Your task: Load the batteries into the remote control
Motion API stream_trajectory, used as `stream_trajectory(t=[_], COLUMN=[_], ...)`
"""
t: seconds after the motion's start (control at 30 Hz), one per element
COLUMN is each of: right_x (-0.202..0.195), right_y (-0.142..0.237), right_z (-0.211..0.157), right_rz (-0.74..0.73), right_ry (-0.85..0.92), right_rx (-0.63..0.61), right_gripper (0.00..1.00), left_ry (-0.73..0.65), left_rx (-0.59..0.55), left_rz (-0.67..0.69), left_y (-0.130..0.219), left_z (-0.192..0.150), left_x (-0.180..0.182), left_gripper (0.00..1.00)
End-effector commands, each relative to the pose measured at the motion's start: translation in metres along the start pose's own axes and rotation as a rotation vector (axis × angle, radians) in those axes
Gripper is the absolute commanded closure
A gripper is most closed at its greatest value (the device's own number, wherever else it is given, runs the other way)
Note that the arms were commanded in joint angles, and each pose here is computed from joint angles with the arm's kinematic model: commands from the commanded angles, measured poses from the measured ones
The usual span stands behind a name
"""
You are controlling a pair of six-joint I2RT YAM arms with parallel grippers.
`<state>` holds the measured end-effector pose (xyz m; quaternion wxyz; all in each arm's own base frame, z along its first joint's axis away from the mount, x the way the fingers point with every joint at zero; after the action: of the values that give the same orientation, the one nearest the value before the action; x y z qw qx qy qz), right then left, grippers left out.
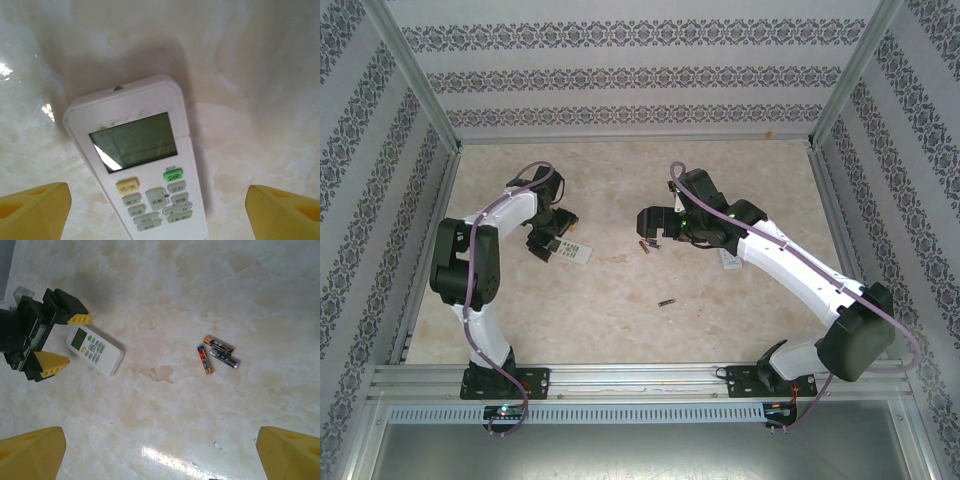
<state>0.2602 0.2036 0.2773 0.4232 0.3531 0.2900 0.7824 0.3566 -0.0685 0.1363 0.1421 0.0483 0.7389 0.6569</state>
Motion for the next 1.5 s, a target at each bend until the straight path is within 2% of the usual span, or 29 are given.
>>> stream_trajectory(t=[0.0, 0.43, 0.5, 0.57, 0.8, 1.0, 1.1, 1.2, 1.3, 1.37, 1.47], right_x=[-0.004, -0.008, -0.008, -0.007, -0.008, -0.011, -0.019, -0.024, -0.022, -0.017, -0.006], right_y=[0.005, 0.008, 0.008, 0.008, 0.011, 0.018, 0.025, 0.034, 0.047, 0.057, 0.071], right_z=[0.001, 0.003, 0.003, 0.003, 0.003, 0.011, 0.023, 0.040, 0.062, 0.079, 0.107], right_rz=[-0.027, -0.039, -0.038, -0.034, -0.034, -0.024, 0.014, 0.081, 0.156, 0.234, 0.374], right_ry=[0.020, 0.014, 0.015, 0.018, 0.018, -0.048, -0.171, -0.263, -0.296, -0.304, -0.290], right_rx=[-0.005, -0.016, -0.013, -0.013, -0.014, -0.048, -0.089, -0.153, -0.240, -0.303, -0.371], right_gripper=[0.02, 0.02, 0.02, 0.02, 0.02, 0.02, 0.02, 0.02, 0.02, 0.02, 0.02], left_ry=[-0.009, 0.019, 0.019, 0.013, 0.000, 0.010, -0.008, -0.063, -0.188, -0.306, -0.469], left_rx=[-0.019, -0.027, -0.011, -0.013, -0.002, 0.020, 0.058, 0.075, 0.139, 0.182, 0.248], left_rz=[0.088, 0.155, 0.125, 0.105, 0.129, 0.073, -0.038, -0.221, -0.580, -0.870, -1.190], left_y=[-0.005, -0.015, -0.022, -0.026, -0.037, -0.029, -0.012, 0.019, 0.064, 0.108, 0.169], left_z=[0.001, 0.007, 0.009, 0.011, 0.013, 0.014, 0.016, 0.019, 0.013, 0.004, -0.011], left_x=[0.003, 0.008, 0.004, 0.000, 0.002, 0.001, -0.008, -0.025, -0.055, -0.077, -0.099], left_gripper=[0.11, 0.10, 0.13, 0.21, 0.36, 0.53, 0.60, 0.68, 0.70, 0.70, 0.69])
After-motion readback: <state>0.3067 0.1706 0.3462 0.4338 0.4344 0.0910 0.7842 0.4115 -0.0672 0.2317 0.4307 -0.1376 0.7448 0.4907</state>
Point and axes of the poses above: each hand's point on the last joint's axis, 136 mm out from that joint toward the fingers, its own y axis back along the fingers, its own x axis along the line the jaws close on, z = x × y, the point moved 9 cm from there along y, back along the fingers, and after that the axes turned 15 degrees about y, right-handed, at the moved point
